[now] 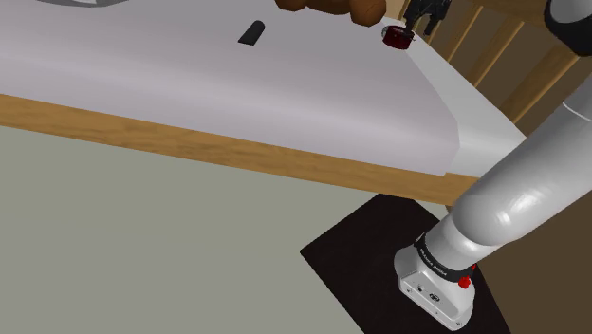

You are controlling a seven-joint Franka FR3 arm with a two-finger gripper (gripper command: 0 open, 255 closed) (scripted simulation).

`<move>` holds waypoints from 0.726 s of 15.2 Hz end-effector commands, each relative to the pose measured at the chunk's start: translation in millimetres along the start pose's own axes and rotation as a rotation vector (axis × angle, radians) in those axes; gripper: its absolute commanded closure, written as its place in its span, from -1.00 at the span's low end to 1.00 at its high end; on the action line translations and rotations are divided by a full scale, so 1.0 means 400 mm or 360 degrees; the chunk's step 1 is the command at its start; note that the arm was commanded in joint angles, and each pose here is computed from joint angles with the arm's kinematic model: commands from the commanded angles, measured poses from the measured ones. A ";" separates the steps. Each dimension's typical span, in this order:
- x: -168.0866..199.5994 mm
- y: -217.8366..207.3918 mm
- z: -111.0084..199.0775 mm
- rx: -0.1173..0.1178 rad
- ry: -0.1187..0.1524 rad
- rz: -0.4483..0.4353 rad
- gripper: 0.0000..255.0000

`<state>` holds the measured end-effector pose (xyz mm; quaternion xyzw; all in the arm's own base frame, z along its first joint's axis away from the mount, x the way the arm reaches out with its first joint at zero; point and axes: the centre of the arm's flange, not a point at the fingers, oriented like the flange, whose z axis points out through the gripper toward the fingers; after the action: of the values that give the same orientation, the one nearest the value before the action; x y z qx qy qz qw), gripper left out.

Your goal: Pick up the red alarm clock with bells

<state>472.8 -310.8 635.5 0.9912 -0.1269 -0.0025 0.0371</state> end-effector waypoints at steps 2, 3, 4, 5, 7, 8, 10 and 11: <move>0.070 0.076 -0.004 0.0005 0.0004 0.0035 -1.00; 0.090 0.103 -0.004 0.0007 0.0005 0.0047 -1.00; 0.105 0.125 -0.004 0.0009 0.0006 0.0058 -1.00; 0.105 0.124 0.010 0.0009 0.0006 0.0058 -1.00; 0.105 0.122 0.036 0.0009 0.0006 0.0058 -1.00; 0.105 0.121 0.049 0.0009 0.0006 0.0058 -1.00; 0.105 0.119 0.075 0.0009 0.0006 0.0058 -1.00; 0.105 0.118 0.089 0.0009 0.0006 0.0058 -1.00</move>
<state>500.2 -369.5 608.9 0.9889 -0.1447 0.0001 0.0345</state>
